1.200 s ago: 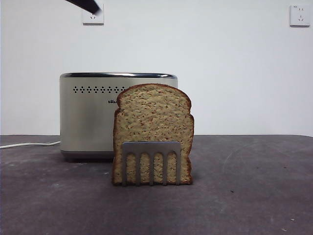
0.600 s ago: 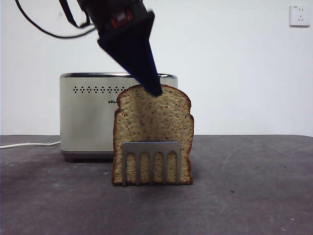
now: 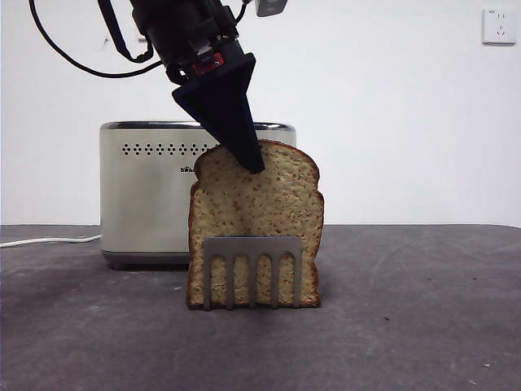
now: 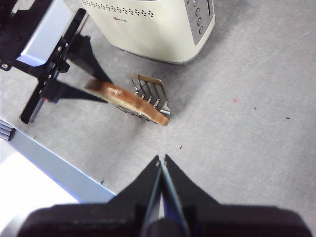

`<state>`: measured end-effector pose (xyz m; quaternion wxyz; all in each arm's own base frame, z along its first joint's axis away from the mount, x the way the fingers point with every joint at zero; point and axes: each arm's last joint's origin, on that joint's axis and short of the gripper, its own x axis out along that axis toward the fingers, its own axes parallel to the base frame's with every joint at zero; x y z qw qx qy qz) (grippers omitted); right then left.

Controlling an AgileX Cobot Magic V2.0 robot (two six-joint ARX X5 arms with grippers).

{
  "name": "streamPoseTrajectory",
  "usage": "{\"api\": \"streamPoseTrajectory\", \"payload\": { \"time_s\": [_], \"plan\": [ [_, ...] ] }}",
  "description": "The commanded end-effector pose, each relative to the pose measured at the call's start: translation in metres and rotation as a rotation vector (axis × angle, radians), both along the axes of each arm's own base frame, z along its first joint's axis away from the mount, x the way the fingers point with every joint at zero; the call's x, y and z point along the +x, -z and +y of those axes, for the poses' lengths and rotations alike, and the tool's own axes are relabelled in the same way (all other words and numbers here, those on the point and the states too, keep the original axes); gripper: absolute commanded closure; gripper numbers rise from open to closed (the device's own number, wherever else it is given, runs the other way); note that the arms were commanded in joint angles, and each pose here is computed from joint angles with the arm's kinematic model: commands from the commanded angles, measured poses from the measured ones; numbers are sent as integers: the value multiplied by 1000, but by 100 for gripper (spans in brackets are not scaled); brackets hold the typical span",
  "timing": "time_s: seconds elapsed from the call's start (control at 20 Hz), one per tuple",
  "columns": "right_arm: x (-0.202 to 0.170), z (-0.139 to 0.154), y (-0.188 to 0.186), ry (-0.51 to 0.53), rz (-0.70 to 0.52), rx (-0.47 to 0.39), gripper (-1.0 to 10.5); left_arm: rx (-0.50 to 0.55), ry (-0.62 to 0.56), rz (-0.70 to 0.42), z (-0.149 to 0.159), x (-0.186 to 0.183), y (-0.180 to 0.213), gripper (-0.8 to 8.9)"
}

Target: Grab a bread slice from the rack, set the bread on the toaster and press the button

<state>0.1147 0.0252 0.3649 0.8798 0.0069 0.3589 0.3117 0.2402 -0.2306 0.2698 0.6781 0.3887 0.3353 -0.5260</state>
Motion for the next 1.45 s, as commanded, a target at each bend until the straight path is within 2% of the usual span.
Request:
{"api": "streamPoseTrajectory", "payload": {
  "time_s": [0.05,0.35,0.65,0.75,0.9,1.05,1.2,1.45],
  "plan": [
    [0,0,0,-9,-5,-3,958,3,9,3,-1,-1,1,822],
    [0,0,0,-9,-5,-3,958,-12,9,-13,-2,0,-12,822],
    [0,0,0,-9,-5,-3,958,-50,9,-56,4,-6,-69,822],
    [0,0,0,-9,-5,-3,958,-71,-6,-115,10,-11,-102,822],
    [0,0,0,-9,-5,-3,958,-100,-72,-290,22,-18,-154,822],
    [0,0,0,-9,-5,-3,958,-91,-113,-432,33,-20,-185,822],
    [0,0,0,-9,-5,-3,958,-10,-129,-515,42,-16,-191,823],
    [0,0,-1,-9,-5,-2,958,59,-113,-550,61,-1,-190,823]
  ]
}}
